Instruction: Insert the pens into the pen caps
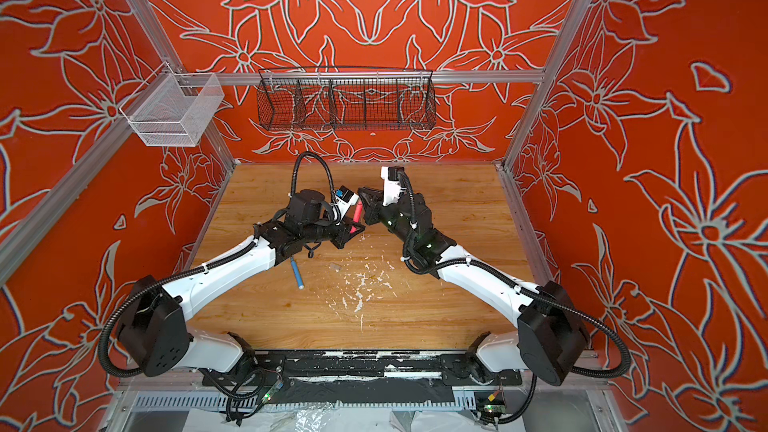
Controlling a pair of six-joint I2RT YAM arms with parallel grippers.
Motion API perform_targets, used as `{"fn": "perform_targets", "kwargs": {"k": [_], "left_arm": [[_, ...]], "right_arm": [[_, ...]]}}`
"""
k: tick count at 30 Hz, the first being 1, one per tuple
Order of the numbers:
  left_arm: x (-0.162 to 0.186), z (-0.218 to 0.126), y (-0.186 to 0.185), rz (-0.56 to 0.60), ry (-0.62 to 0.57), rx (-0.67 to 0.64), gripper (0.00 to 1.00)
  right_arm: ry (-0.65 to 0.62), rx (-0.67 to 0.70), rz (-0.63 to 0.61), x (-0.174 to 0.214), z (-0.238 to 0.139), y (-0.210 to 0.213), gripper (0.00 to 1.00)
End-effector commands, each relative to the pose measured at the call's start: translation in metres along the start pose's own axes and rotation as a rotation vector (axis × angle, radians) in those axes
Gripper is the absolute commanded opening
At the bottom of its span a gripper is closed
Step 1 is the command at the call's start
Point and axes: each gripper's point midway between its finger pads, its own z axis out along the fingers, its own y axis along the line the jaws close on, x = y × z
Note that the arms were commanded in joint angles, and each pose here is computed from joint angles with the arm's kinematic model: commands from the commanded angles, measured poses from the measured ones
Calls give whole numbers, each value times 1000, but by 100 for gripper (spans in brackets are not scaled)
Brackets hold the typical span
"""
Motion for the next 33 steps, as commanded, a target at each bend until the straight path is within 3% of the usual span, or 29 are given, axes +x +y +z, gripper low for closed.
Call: {"fn": "perform_targets", "kwargs": {"k": [1, 11, 16, 21, 23, 25, 26, 29, 33], "left_arm": [[-242, -163, 45, -19, -971, -232, 0], [-233, -157, 46, -28, -952, -200, 0], [-210, -137, 49, -56, -899, -162, 0], [-189, -123, 41, -56, -827, -103, 0], [-181, -118, 35, -55, -792, -68, 0], [-170, -111, 27, -60, -752, -16, 0], [-163, -107, 23, -64, -728, 4, 0], [-141, -95, 12, -68, -662, 53, 0], [-119, -89, 0, -73, -614, 93, 0]], "right_arm": [[867, 11, 86, 238, -80, -13, 0], [781, 24, 58, 214, -68, -9, 0], [644, 31, 57, 162, -46, -2, 0], [492, -58, 8, 84, -24, 36, 0], [413, -82, 0, 45, -20, 49, 8], [330, -113, -6, 7, -19, 62, 25], [289, -123, -16, -11, -19, 67, 28], [198, -142, -56, -54, -20, 80, 36], [121, -165, -95, -90, -23, 92, 39]]}}
